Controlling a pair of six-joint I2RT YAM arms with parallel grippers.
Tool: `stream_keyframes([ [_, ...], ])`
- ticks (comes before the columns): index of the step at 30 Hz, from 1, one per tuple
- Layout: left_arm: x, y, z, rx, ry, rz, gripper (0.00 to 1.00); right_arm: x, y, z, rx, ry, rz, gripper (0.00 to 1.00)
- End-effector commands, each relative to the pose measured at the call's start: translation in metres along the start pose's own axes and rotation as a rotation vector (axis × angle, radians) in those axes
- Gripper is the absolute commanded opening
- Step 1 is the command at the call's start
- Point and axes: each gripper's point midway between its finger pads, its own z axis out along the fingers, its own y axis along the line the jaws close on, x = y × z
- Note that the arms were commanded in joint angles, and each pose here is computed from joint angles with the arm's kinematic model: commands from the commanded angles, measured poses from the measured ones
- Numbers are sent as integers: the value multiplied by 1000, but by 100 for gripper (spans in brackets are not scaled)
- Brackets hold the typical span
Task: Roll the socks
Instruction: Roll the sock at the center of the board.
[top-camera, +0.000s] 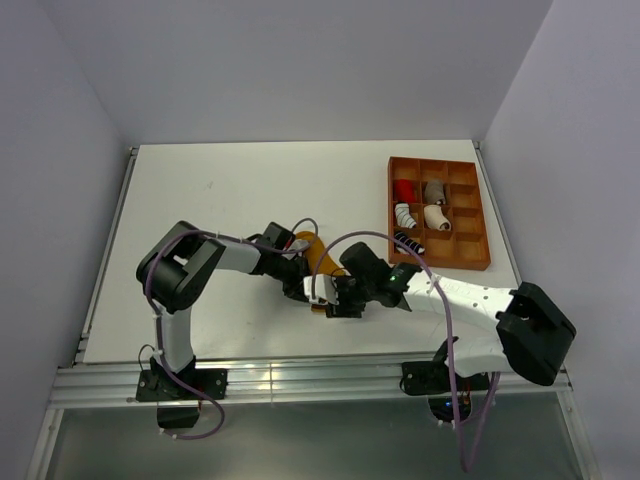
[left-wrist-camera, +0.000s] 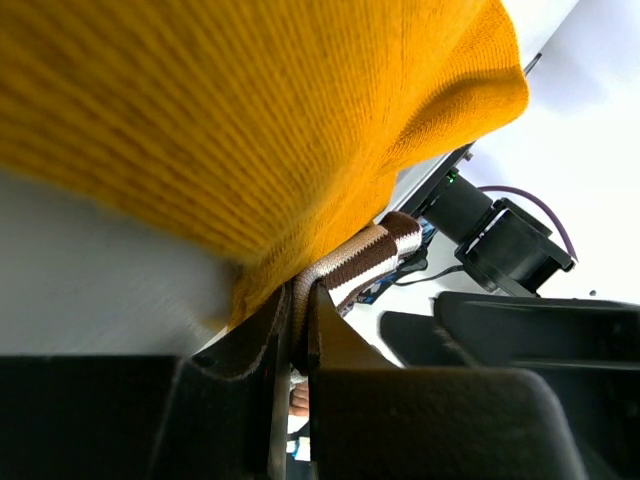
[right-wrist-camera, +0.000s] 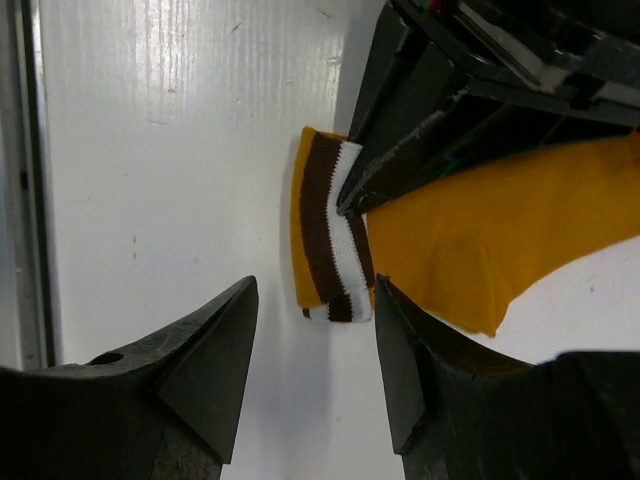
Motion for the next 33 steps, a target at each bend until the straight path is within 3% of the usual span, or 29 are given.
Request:
stream_keyframes([
  [1, 8, 55, 9, -180, 12, -127, 0, 5, -3, 11, 66, 31, -74, 57],
  [16, 10, 49, 5, -170, 25, -91, 0, 16, -3, 34, 80, 165, -108, 45],
  [27, 13, 54, 3, -184, 29, -82, 0, -2, 0, 16, 92, 93, -169, 57],
  [33, 15, 52, 1, -180, 28, -79, 0, 6, 11, 22, 39, 126, -176, 58],
])
